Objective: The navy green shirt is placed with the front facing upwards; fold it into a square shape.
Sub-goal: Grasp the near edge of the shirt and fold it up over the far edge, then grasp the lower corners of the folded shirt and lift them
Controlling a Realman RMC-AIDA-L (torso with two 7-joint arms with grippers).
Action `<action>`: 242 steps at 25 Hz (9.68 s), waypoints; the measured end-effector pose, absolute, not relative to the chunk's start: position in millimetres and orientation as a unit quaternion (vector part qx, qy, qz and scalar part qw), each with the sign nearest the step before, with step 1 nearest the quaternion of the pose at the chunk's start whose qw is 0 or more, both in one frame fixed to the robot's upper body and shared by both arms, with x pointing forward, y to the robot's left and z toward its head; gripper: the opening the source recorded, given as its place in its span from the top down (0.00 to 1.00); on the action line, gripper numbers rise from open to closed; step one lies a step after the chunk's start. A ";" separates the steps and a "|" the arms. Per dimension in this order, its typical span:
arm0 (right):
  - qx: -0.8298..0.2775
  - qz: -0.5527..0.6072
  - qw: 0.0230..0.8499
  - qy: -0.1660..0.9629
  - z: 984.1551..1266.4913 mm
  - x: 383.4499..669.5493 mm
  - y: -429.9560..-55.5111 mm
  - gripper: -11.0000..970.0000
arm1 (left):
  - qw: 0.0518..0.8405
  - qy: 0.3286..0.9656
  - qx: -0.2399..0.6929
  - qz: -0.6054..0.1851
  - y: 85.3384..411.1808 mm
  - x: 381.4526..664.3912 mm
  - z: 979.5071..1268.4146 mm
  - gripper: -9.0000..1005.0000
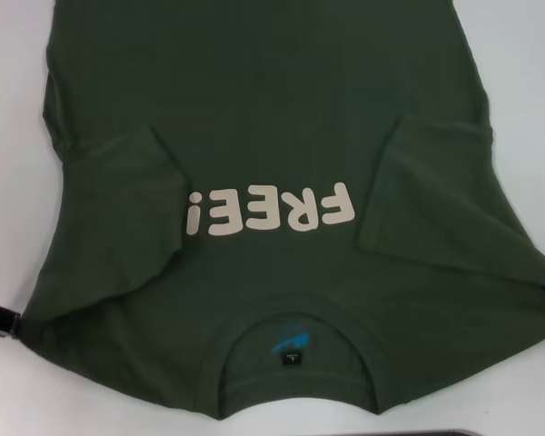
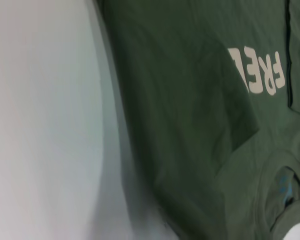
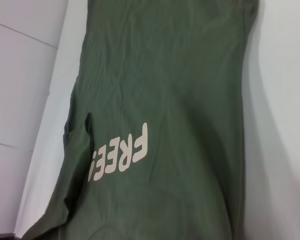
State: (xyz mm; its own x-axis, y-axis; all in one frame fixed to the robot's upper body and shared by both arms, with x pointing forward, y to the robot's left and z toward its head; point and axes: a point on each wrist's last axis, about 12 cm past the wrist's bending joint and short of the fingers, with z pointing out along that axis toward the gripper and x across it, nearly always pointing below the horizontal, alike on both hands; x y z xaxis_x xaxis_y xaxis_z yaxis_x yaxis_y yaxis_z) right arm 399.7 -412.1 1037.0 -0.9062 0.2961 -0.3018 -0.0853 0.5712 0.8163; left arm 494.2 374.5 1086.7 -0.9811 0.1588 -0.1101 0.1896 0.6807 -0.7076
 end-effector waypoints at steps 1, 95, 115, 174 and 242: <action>0.063 0.458 0.208 0.862 1036.6 398.1 -412.8 0.97 | 0.016 0.916 0.095 -0.389 375.0 492.8 1086.6 0.96; -0.060 0.314 0.388 0.864 1128.0 640.6 -324.7 0.88 | 0.366 0.848 0.043 -0.380 277.3 660.8 1161.2 0.96; -0.073 0.276 0.409 0.867 1125.7 657.4 -299.8 0.86 | 0.401 0.846 -0.001 -0.352 271.6 666.2 1143.1 0.96; -0.033 0.274 0.421 0.864 1107.5 631.4 -325.5 0.31 | 0.408 0.846 -0.018 -0.342 258.3 642.3 1104.0 0.11; -0.005 0.307 0.295 0.905 1065.4 575.2 -346.1 0.39 | 0.414 0.838 0.063 -0.351 267.7 613.1 1095.2 0.12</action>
